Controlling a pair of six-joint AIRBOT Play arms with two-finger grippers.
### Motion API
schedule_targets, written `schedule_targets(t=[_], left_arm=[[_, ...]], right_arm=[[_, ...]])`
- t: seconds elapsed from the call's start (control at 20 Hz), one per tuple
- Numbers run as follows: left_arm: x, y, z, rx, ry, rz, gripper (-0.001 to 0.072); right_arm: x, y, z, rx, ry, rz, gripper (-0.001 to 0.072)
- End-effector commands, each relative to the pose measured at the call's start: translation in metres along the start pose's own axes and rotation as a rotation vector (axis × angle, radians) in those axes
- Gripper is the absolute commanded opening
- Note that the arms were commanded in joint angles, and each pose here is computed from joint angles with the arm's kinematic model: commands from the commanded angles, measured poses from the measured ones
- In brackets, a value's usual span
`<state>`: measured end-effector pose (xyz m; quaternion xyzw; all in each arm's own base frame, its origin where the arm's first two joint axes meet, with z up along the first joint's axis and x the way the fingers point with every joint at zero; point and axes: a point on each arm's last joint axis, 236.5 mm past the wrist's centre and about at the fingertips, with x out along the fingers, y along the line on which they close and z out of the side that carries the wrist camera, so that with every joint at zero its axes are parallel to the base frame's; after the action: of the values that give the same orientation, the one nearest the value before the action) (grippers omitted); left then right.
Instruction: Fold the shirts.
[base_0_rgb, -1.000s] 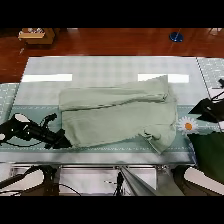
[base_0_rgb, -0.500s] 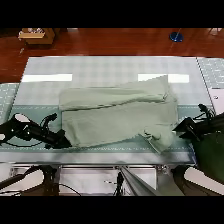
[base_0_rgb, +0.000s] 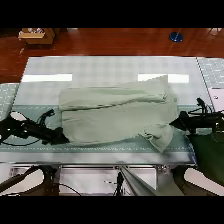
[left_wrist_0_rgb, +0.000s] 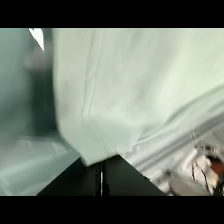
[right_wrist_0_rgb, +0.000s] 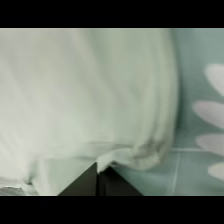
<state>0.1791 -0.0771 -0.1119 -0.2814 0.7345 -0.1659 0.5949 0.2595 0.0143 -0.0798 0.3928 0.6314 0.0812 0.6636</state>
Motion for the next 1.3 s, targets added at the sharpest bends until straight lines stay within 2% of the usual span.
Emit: schedule_targets(t=[0.0,0.1,0.25,0.5,0.95,1.25], left_arm=[[-0.048,-0.062,0.028,0.102,-0.171,-0.182,0.0027],[-0.087,-0.09,0.048,0.166,-0.324,-0.218,0.0027],[-0.121,-0.111,0.062,0.232,-0.423,-0.209,0.0027],[-0.169,-0.123,0.125,0.198,-0.702,-0.222,0.0027],[-0.123,-0.084,0.185,0.068,-0.54,-0.245,0.0028],[-0.089,-0.064,0.2,0.008,-0.449,-0.256,0.0035]], right_arm=[[-0.036,0.047,0.033,-0.144,-0.134,0.071,0.0021],[-0.074,0.082,0.069,-0.217,-0.301,0.098,0.002],[-0.118,0.125,0.111,-0.29,-0.486,0.115,0.002],[-0.114,0.172,0.16,-0.37,-0.66,0.053,0.0019],[-0.051,0.162,0.237,-0.295,-0.702,0.005,0.002],[-0.004,0.124,0.248,-0.203,-0.618,-0.025,0.0026]])
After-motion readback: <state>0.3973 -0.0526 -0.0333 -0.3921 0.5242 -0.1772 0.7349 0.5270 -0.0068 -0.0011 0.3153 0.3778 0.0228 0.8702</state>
